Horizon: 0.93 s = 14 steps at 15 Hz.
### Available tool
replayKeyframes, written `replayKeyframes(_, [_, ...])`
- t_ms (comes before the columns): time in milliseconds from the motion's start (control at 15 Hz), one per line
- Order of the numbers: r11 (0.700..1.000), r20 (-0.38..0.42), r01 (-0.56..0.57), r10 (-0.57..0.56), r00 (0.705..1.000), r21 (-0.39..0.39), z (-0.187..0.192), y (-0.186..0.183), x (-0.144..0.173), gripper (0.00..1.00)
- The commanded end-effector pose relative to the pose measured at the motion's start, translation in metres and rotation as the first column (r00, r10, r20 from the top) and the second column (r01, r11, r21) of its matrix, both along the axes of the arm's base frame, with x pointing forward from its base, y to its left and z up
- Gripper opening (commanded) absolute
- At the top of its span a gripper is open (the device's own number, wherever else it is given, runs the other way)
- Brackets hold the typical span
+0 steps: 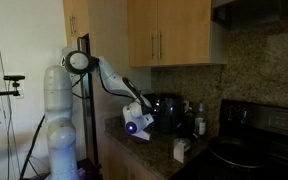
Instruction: Open the air fryer
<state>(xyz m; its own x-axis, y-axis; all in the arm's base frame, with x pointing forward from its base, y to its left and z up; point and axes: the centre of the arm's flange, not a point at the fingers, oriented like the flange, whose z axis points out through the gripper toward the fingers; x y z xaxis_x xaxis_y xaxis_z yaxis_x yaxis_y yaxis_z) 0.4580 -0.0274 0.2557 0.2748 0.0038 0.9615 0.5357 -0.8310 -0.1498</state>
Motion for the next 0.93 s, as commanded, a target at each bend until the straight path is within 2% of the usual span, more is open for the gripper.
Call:
replayKeyframes(0, [0.997,0.150,0.072,-0.067,0.986,-0.025,-0.012,0.008,0.021,1.00])
replayKeyframes(133, [0.998,0.145,0.061,-0.061,0.988,0.005,-0.001,0.005,0.031,1.00])
replayKeyframes(200, [0.999,0.109,0.045,-0.046,0.993,0.011,0.021,-0.006,0.029,1.00])
replayKeyframes(400, [0.999,0.127,0.048,-0.049,0.991,0.011,0.028,-0.008,0.036,1.00])
replayKeyframes(467, [1.000,0.049,0.011,-0.011,0.999,-0.004,0.031,-0.010,0.033,1.00])
replayKeyframes(600, [0.999,-0.044,-0.051,0.052,0.998,0.013,0.030,-0.011,0.030,1.00])
replayKeyframes(733, [0.992,-0.100,-0.116,0.122,0.988,0.055,0.028,-0.010,0.028,1.00])
replayKeyframes(867, [0.992,-0.122,-0.110,0.117,0.986,0.061,0.027,-0.007,0.027,1.00])
